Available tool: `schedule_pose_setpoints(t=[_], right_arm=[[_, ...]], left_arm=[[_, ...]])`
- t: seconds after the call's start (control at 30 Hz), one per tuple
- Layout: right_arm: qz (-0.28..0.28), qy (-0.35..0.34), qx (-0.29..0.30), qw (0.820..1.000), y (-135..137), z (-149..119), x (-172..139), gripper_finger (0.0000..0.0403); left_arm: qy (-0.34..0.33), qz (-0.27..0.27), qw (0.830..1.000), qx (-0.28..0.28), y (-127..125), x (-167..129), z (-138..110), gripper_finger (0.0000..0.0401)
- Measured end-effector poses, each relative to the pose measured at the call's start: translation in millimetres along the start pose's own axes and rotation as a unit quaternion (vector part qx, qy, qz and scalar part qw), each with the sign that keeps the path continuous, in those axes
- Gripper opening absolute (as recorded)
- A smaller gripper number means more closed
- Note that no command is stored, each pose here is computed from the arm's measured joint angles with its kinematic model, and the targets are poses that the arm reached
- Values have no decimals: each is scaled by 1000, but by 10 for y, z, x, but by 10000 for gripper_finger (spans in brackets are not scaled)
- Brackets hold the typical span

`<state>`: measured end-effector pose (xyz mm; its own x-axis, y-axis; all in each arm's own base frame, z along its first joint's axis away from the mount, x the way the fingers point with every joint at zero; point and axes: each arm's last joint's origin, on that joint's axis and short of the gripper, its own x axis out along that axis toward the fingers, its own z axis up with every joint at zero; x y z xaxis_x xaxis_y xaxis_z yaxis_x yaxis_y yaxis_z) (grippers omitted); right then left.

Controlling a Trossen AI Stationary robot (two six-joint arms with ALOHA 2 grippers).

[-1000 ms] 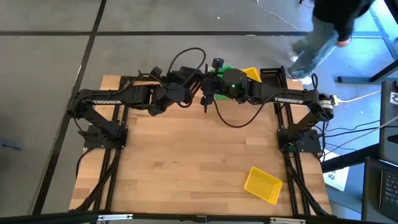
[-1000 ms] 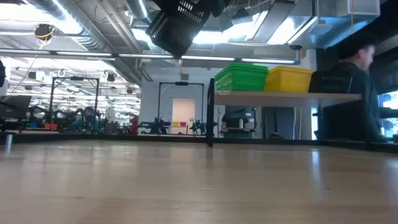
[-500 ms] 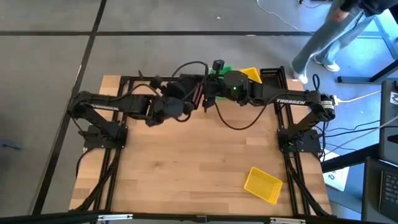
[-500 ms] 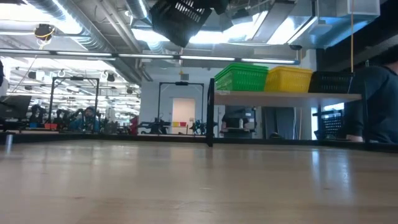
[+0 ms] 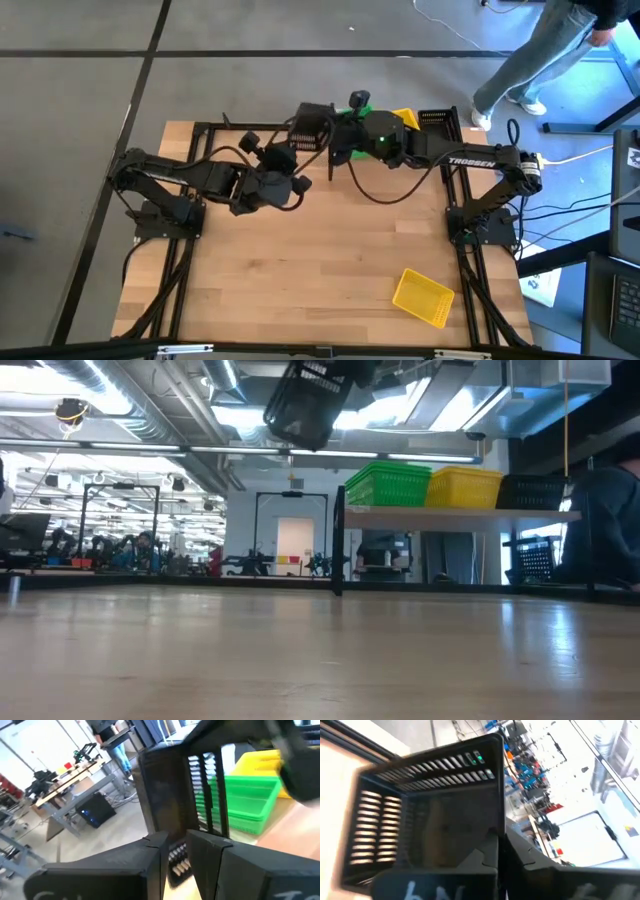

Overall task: Stack baskets on shelf by color
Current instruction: Stack the black bin on the black bins on the shelf

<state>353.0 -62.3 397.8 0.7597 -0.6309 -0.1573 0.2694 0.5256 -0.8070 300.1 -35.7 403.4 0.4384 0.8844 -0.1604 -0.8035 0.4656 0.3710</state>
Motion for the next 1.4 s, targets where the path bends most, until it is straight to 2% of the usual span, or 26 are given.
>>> schedule_pose_setpoints(t=[0.2,0.47,0.83,0.97,1.03,1.1,1.2,1.4], right_arm=[[-7,21,-12,1000,-161,-35,-210,0],[-18,45,-18,999,-532,-169,-691,0],[-82,83,-32,993,-1064,-475,-1535,0],[-78,104,-26,991,-1149,-643,-1776,0],[-75,112,-15,991,-1169,-710,-1868,0],[-91,107,34,989,-1209,-739,-1949,0],[-151,136,105,974,-1271,-791,-2047,0],[-299,229,178,909,-1318,-850,-2185,0]], left_arm=[[-17,-18,1000,-1,-21,-206,12,60],[-43,-1,999,-19,36,-427,56,60],[-34,-7,999,-20,56,-338,58,60],[-24,-24,999,-21,62,-262,60,60],[-21,-26,999,-23,70,-224,62,60],[-17,-26,999,-23,79,-185,63,60],[-14,-20,999,-25,96,-133,64,60],[-8,-6,1000,-28,129,-42,66,60]])
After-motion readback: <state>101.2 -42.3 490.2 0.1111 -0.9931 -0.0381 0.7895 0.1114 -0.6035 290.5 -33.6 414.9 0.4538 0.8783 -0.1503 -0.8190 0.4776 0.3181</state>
